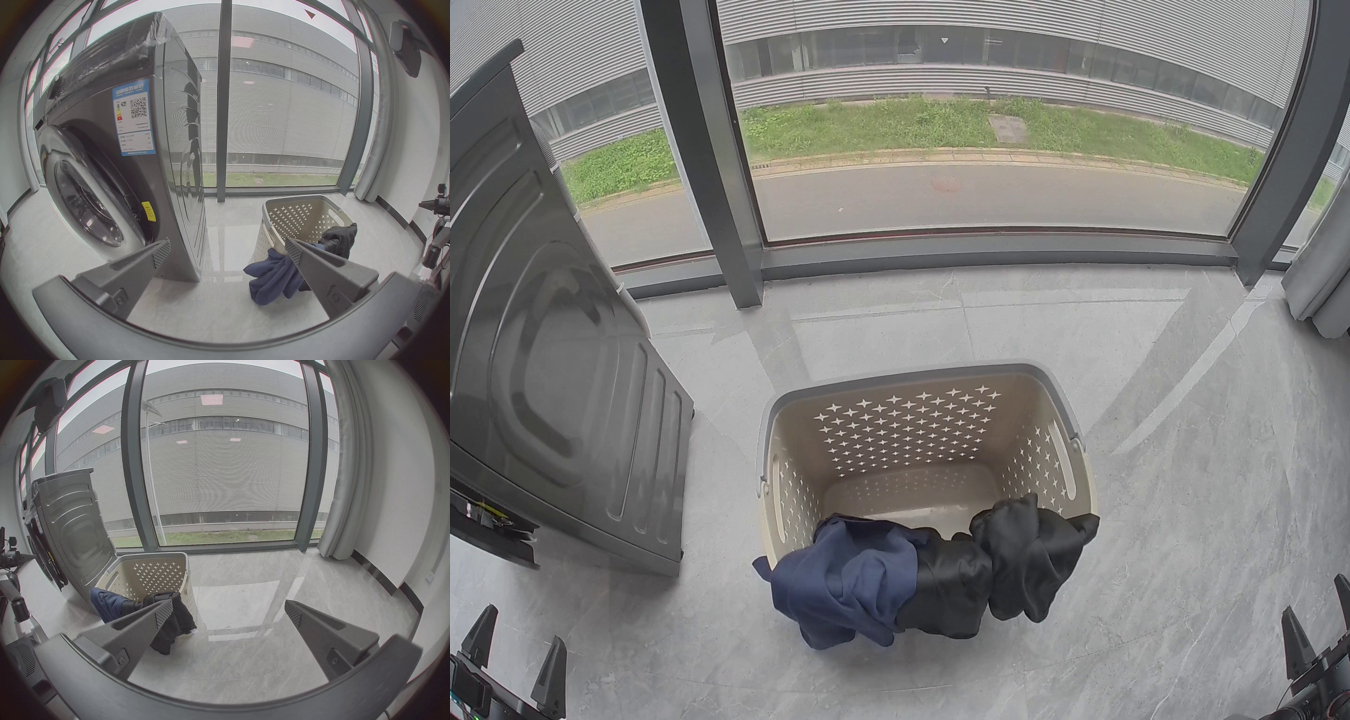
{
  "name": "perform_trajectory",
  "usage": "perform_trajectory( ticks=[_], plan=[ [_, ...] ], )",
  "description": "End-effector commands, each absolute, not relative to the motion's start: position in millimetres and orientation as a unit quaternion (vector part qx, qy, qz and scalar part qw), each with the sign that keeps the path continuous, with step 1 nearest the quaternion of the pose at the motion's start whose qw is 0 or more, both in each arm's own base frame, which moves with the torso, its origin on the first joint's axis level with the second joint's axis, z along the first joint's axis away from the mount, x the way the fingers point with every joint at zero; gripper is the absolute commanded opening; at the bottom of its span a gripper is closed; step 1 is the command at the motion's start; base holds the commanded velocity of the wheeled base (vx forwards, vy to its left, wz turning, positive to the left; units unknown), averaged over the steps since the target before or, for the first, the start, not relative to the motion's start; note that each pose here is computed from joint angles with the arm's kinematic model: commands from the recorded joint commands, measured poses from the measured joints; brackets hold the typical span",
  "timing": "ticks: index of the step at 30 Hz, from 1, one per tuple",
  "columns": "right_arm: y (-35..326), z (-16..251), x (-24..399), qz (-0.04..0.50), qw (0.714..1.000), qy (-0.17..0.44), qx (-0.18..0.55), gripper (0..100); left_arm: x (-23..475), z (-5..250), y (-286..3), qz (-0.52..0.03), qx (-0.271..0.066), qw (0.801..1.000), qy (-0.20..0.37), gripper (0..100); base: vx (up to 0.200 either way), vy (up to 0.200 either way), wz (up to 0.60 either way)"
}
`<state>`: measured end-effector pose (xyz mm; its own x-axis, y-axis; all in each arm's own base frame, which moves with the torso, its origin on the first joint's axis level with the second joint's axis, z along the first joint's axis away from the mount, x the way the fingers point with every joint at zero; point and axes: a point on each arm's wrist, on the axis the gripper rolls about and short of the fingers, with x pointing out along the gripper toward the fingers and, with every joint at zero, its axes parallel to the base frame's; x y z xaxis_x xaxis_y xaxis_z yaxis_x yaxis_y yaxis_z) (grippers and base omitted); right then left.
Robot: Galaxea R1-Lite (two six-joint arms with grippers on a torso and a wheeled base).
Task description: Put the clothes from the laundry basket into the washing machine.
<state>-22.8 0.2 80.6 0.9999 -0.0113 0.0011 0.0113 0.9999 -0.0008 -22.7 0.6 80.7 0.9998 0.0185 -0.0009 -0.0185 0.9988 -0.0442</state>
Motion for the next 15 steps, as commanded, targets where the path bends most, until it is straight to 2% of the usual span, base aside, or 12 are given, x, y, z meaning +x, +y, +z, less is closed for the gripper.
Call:
perform_trajectory(
  ticks=[1, 4, 13, 15],
  plan=[
    [0.2, 76.2, -22.0, -0.005, 1.000, 0.005, -0.001, 100, -22.3, 76.1, 0.6, 0.010, -0.022, 1.000, 0.003, 100, -0.200, 0.000, 0.00],
    [0.2, 76.2, -22.0, -0.005, 1.000, 0.005, -0.001, 100, -22.3, 76.1, 0.6, 0.010, -0.022, 1.000, 0.003, 100, -0.200, 0.000, 0.00],
    [0.2, 76.2, -22.0, -0.005, 1.000, 0.005, -0.001, 100, -22.3, 76.1, 0.6, 0.010, -0.022, 1.000, 0.003, 100, 0.000, 0.000, 0.00],
    [0.2, 76.2, -22.0, -0.005, 1.000, 0.005, -0.001, 100, -22.3, 76.1, 0.6, 0.010, -0.022, 1.000, 0.003, 100, 0.000, 0.200, 0.00]
  ],
)
